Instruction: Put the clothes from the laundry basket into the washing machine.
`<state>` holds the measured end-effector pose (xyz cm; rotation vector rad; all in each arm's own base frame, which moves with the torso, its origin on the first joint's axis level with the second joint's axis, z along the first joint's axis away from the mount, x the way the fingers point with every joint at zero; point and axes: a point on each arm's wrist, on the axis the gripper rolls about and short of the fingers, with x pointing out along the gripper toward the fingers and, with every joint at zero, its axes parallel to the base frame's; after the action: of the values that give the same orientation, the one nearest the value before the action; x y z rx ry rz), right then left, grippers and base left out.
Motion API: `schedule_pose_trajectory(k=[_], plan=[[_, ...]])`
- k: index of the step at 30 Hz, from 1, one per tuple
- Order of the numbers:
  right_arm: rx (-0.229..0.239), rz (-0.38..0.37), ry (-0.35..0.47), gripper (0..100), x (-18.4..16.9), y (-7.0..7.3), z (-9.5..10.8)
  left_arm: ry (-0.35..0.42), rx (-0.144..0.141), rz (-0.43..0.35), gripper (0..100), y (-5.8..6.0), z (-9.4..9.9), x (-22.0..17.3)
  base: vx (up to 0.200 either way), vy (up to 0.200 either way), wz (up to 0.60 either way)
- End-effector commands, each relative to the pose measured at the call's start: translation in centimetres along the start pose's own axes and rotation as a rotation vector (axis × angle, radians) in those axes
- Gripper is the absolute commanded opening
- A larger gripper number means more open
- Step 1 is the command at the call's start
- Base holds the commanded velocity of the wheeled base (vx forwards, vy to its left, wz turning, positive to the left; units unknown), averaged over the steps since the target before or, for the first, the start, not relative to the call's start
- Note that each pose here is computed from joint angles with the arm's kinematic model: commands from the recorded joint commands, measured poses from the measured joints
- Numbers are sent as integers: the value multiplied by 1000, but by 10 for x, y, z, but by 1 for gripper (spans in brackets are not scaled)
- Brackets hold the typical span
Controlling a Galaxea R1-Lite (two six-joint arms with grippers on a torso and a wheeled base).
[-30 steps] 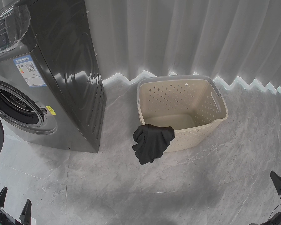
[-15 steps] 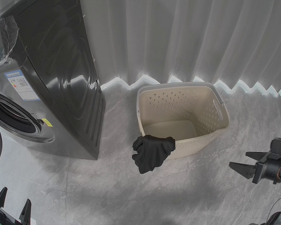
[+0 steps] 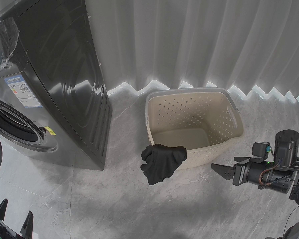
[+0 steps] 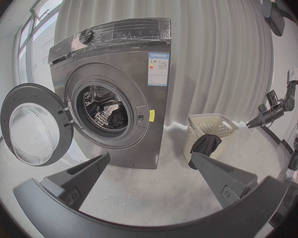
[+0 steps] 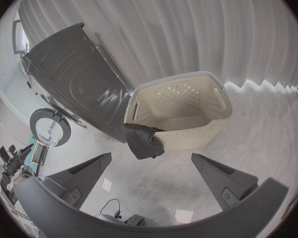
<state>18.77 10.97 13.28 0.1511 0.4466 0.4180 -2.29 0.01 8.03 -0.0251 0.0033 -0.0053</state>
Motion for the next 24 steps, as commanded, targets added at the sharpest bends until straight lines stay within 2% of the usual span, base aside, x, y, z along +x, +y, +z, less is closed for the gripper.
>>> schedule_pose_trajectory(k=[1,3,8,16,20,24], plan=[[-14,-17,75,100,23,2,-14,1,-1,-1,100,0,-5,0,0,0,0],[-15,-28,93,100,33,6,-17,1,-1,-1,100,0,-5,0,0,0,0],[-27,-14,75,100,47,16,-13,1,-3,1,100,0,-5,0,0,0,0],[-36,-27,96,100,62,22,-18,1,-3,-1,100,0,-5,0,0,0,0],[-43,-69,108,100,74,20,-24,3,-3,-1,100,0,-5,0,0,0,0],[-51,-63,95,100,90,24,-29,4,-2,1,100,0,-5,0,0,0,0]])
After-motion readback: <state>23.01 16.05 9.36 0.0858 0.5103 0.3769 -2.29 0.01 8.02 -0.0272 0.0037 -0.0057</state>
